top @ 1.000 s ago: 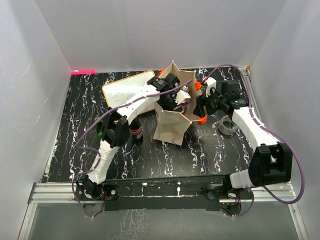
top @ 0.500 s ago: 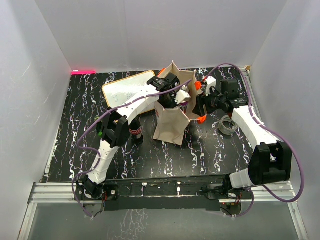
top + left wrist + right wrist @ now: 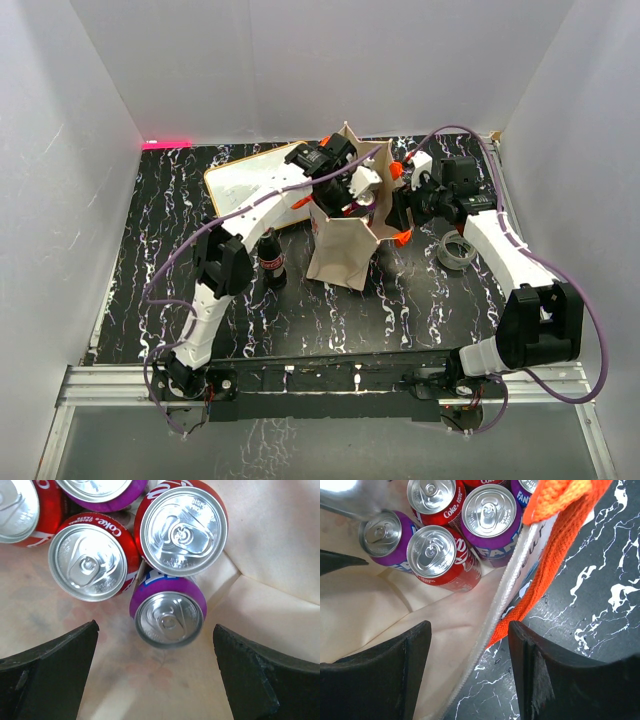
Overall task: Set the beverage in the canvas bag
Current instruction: Place the drink in the canvas bag, then pick up the drink from the center of the board.
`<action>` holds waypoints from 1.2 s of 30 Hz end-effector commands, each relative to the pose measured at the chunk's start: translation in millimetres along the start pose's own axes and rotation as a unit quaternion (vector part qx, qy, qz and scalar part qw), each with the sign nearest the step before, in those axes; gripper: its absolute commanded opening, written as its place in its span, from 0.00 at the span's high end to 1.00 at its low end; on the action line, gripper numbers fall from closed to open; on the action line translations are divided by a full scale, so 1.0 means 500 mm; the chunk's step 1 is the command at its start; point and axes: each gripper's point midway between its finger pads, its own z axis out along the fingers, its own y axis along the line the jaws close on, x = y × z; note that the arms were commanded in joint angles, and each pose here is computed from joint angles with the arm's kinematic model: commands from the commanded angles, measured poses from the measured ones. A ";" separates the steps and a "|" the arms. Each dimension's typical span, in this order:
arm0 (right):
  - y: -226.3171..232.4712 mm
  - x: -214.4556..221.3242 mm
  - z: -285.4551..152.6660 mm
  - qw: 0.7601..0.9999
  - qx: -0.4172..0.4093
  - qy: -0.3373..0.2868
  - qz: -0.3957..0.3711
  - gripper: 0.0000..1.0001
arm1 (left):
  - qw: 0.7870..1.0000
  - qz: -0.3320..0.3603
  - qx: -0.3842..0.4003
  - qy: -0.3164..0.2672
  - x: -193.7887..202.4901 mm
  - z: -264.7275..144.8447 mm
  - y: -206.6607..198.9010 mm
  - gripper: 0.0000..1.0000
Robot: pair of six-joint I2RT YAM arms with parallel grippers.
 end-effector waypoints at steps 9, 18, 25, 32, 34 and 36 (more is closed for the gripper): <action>-0.008 -0.083 -0.011 0.999 0.000 -0.044 -0.025 0.35 | 0.992 0.017 -0.061 -0.110 -0.063 -0.235 0.007 0.03; -0.029 -0.098 -0.001 0.999 0.017 -0.038 0.005 0.35 | 0.978 0.023 -0.104 -0.178 -0.114 -0.333 0.023 0.03; -0.039 -0.122 -0.008 0.998 0.034 -0.045 0.005 0.35 | 0.966 0.029 -0.145 -0.212 -0.118 -0.425 0.027 0.04; -0.042 -0.132 -0.010 0.998 0.039 -0.046 0.011 0.35 | 0.965 0.012 -0.184 -0.189 -0.035 -0.491 0.043 0.06; -0.039 -0.136 -0.006 0.998 0.038 -0.047 0.011 0.35 | 0.961 -0.037 -0.197 -0.192 0.010 -0.516 0.085 0.07; -0.038 -0.140 -0.004 0.998 0.039 -0.048 0.014 0.35 | 0.953 -0.095 -0.218 -0.188 0.071 -0.540 0.135 0.07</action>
